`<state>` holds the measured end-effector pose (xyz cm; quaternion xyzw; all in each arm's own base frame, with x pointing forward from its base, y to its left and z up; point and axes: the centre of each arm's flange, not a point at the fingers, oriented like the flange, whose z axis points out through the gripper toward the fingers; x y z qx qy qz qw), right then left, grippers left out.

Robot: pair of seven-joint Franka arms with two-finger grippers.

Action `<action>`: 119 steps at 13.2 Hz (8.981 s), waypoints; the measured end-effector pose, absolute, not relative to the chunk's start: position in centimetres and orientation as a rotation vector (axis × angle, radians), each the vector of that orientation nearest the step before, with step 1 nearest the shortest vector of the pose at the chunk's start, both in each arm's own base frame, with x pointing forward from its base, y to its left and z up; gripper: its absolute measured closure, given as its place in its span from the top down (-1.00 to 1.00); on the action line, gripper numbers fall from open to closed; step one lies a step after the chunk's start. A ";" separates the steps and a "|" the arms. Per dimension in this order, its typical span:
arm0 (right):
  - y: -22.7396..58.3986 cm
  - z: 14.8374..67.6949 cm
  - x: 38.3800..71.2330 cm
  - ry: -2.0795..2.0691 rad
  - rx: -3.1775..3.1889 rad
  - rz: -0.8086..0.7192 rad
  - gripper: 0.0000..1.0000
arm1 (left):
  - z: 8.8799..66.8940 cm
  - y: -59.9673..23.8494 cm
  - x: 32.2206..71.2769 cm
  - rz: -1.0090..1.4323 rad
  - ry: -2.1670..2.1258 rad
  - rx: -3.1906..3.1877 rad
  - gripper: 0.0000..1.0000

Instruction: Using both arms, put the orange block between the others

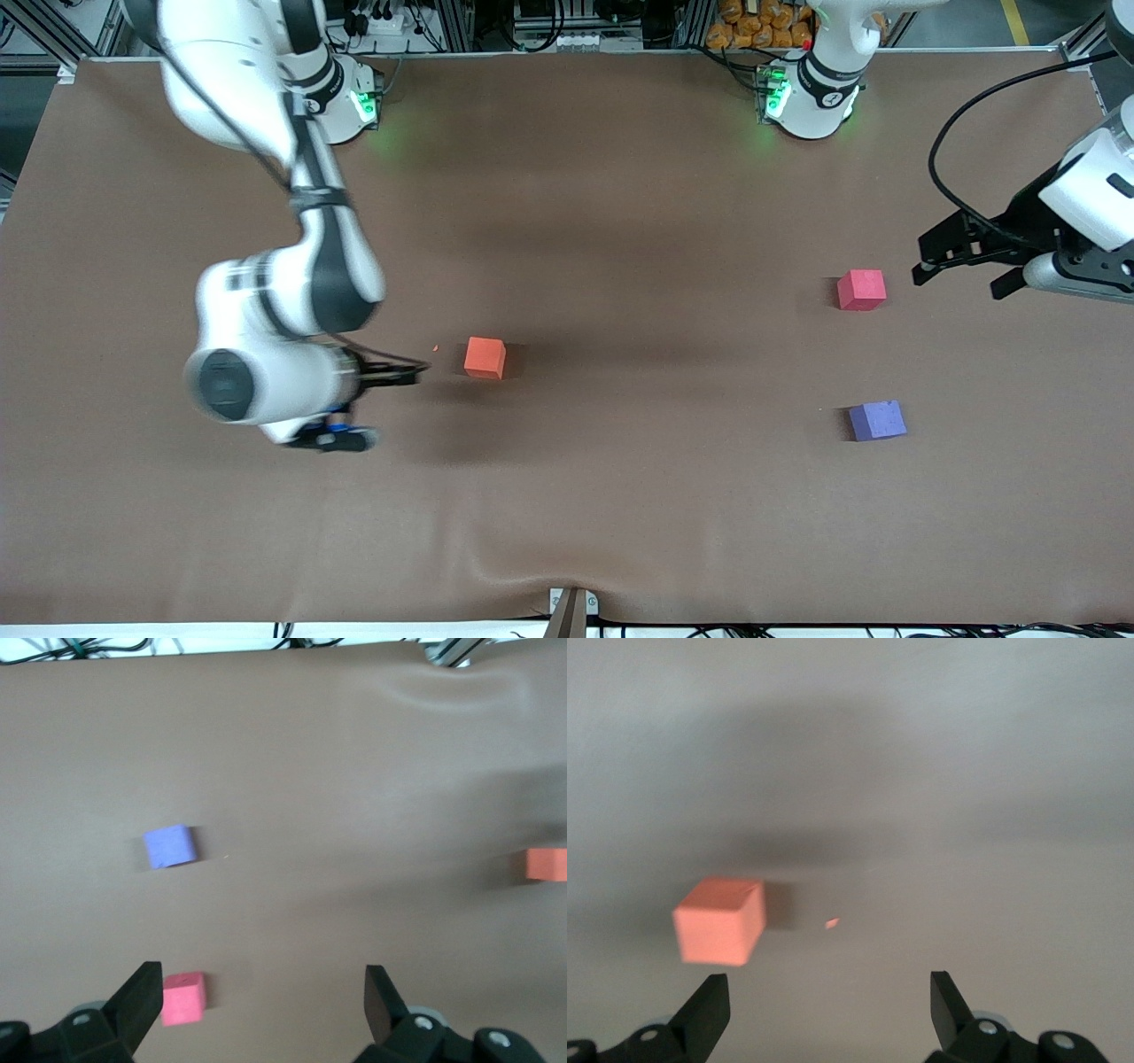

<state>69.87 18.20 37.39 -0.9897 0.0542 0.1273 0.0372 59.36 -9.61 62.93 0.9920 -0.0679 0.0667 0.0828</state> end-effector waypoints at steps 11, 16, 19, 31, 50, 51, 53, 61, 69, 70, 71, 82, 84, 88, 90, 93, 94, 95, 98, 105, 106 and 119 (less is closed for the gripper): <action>5.4 41.8 71.8 0.264 -3.167 0.241 1.00 | 38.8 -43.1 60.5 0.111 0.061 2.811 1.00; 5.2 42.6 72.0 0.267 -3.172 0.214 1.00 | 27.5 -54.1 55.2 0.422 0.063 2.788 1.00; 3.1 44.6 72.0 0.303 -3.148 0.163 1.00 | 24.6 -58.5 52.3 0.606 0.042 2.756 1.00; -2.9 47.7 68.6 0.196 -3.169 0.160 1.00 | 18.3 -63.2 48.1 0.681 -0.112 2.712 1.00; -4.1 49.5 63.8 0.189 -3.146 0.156 1.00 | 32.6 -41.6 62.0 0.463 0.261 3.124 0.09; -4.1 50.0 64.0 0.189 -3.147 0.137 1.00 | 34.0 -39.5 62.7 0.412 0.254 3.146 0.09; -3.9 51.3 64.1 0.185 -3.148 0.118 1.00 | 36.3 -35.3 63.8 0.290 0.219 3.179 0.09; -3.3 50.8 62.9 -0.023 -3.134 0.274 1.00 | 36.9 -16.5 63.4 -0.143 0.047 3.198 0.09; -7.9 53.0 62.9 0.040 -3.136 0.200 1.00 | 32.0 -1.8 58.0 -0.179 0.176 3.121 0.09; -7.9 53.2 63.0 0.039 -3.136 0.195 1.00 | 30.9 -0.8 57.7 -0.149 0.176 3.126 0.09; -7.9 53.4 62.9 0.041 -3.136 0.196 1.00 | 29.9 -0.5 57.3 -0.134 0.173 3.131 0.09; -8.8 53.6 62.8 0.066 -3.136 0.202 1.00 | 21.5 -0.9 57.9 0.087 0.196 3.187 0.09; -8.8 53.6 62.8 0.066 -3.136 0.202 1.00 | 21.5 -0.8 58.0 0.093 0.142 3.187 0.09; -8.7 53.6 62.8 0.062 -3.136 0.201 1.00 | 21.1 1.0 58.0 0.088 0.057 3.119 0.07; -8.6 53.7 62.8 0.059 -3.135 0.200 1.00 | 21.0 1.4 58.0 0.083 0.072 3.100 0.07; -8.5 53.7 62.8 0.057 -3.135 0.200 1.00 | 20.8 1.4 57.8 0.075 0.091 3.095 0.07; -8.5 53.7 62.8 0.056 -3.135 0.200 1.00 | 20.7 1.4 57.7 0.069 0.092 3.095 0.07; -8.5 53.7 62.8 0.055 -3.135 0.199 1.00 | 20.5 1.4 57.5 0.058 0.092 3.095 0.07; -8.5 53.7 62.8 0.055 -3.135 0.199 1.00 | 19.4 1.5 56.9 -0.020 0.096 3.090 0.07; -8.5 53.7 62.8 0.055 -3.135 0.198 1.00 | 16.7 0.8 55.5 -0.175 0.081 3.078 0.99; -8.4 53.7 62.8 0.054 -3.135 0.198 1.00 | 17.3 0.7 55.8 -0.173 0.078 3.072 1.00; -8.5 53.8 62.8 0.056 -3.135 0.197 1.00 | 51.7 3.8 61.4 -0.076 -0.105 3.068 1.00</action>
